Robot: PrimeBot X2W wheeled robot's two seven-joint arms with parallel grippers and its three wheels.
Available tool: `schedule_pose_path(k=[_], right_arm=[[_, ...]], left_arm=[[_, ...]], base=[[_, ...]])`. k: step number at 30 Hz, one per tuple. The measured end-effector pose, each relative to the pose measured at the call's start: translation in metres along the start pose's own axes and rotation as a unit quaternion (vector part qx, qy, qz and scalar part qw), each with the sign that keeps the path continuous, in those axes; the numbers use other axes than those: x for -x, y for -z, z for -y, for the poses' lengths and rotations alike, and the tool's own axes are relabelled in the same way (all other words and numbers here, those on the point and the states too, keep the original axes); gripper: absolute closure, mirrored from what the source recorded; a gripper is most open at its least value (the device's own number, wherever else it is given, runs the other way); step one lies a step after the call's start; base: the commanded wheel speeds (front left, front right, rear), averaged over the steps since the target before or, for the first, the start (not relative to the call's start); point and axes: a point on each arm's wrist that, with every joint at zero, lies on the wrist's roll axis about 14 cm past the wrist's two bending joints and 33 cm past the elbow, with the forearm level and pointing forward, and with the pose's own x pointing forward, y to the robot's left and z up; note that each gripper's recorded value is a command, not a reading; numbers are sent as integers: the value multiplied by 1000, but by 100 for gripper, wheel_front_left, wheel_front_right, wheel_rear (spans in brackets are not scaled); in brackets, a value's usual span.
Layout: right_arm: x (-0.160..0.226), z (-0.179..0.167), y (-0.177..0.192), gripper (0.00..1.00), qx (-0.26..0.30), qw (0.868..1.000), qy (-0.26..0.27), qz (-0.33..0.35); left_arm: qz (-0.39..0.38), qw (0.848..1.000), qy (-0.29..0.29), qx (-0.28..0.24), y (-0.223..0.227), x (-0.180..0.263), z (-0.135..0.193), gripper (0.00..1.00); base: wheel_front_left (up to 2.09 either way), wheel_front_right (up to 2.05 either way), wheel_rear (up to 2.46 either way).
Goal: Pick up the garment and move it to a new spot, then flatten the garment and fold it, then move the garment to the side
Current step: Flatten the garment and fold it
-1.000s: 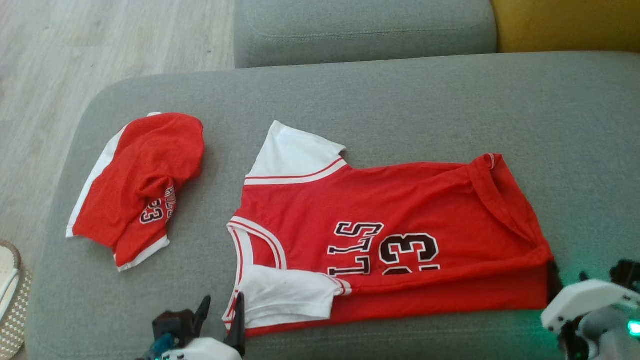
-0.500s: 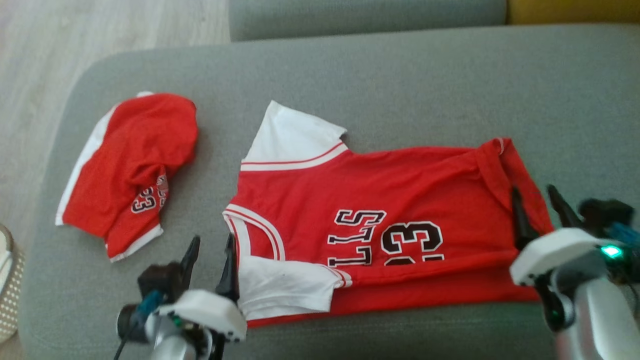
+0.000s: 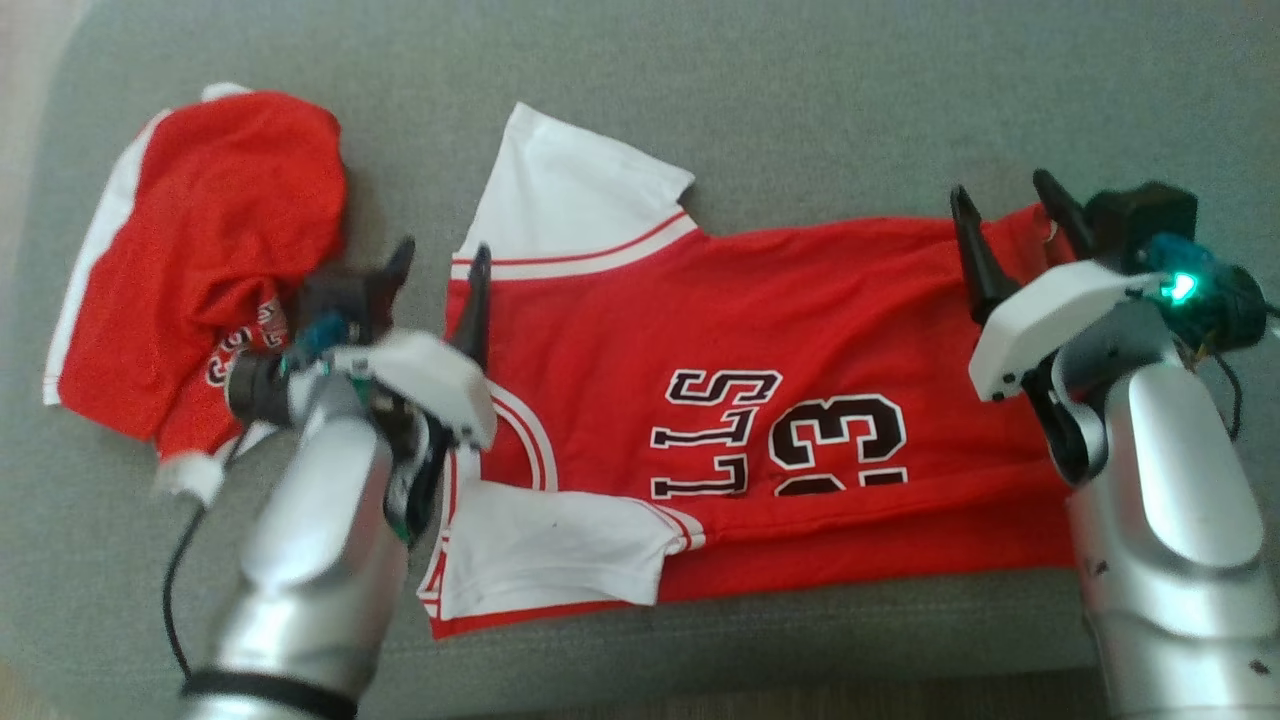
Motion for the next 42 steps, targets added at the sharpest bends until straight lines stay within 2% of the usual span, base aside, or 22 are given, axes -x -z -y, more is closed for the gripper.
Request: schedule_pose_path(k=[8,15,24,31,42], right_arm=[[-22,4,19,0,10,999,-3,-31],[-30,23,47,0,16,997,15,-73],[-29,38,65,0,19,994,34,-101],[-27,47,74,0,20,992,44,-113],[-29,63,76,0,18,991,65,-118]], left_arm=[[-48,998,17,-39,4,-53,-6,0],[-64,996,29,-60,11,-92,-6,0],[-93,991,51,-82,28,-108,1,0],[-89,990,57,-92,25,-123,4,0],[-97,988,68,-94,31,-133,7,0]], base=[[0,0,0],[0,0,0],[0,0,0],[0,0,0],[0,0,0]])
